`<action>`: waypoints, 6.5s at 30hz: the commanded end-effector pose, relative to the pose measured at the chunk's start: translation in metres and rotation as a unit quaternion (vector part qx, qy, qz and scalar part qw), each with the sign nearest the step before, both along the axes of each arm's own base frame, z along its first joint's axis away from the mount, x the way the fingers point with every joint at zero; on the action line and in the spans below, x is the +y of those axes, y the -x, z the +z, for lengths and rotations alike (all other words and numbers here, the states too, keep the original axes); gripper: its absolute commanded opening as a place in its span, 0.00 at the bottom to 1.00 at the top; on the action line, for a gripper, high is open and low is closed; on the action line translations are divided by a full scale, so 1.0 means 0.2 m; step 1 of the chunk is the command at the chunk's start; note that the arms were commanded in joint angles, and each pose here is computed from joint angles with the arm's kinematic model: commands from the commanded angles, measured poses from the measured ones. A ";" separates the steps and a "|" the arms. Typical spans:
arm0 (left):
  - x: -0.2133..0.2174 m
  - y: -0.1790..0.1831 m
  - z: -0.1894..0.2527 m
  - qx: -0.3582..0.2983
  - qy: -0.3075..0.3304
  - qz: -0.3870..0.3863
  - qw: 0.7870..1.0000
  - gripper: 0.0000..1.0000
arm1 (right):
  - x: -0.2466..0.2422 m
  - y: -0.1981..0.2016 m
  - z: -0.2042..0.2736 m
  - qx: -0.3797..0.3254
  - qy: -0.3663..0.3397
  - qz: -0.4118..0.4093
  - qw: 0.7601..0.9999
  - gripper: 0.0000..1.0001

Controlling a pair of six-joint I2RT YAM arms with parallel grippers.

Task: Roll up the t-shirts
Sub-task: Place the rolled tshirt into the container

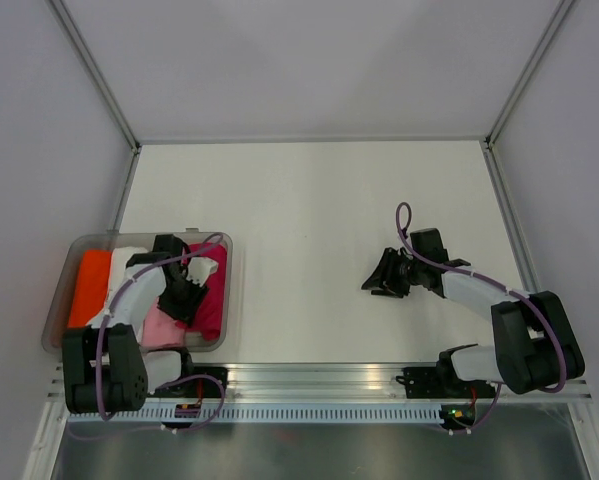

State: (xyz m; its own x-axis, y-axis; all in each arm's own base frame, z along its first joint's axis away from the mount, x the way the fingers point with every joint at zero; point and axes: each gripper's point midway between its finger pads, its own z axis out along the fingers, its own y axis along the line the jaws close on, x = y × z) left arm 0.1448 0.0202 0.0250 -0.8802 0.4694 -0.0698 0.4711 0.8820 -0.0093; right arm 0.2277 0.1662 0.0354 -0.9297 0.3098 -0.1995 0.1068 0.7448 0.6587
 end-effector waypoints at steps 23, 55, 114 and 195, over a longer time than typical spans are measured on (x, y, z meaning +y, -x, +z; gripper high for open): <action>-0.19 -0.57 0.62 -0.189 0.161 0.015 0.969 0.26 | -0.02 -0.07 0.05 -0.035 0.010 0.009 0.999 0.45; 0.05 -1.01 0.36 -0.261 0.059 0.074 0.961 0.45 | -0.09 -0.06 0.08 -0.041 0.022 -0.019 0.999 0.45; -0.16 0.10 0.05 -0.030 0.150 -0.305 0.940 0.49 | 1.76 -0.23 0.40 -0.130 -0.232 0.149 0.952 0.34; 0.54 -1.05 0.93 -0.364 -0.001 0.323 0.874 0.60 | 0.92 -0.73 0.80 -0.307 0.073 0.101 0.944 0.38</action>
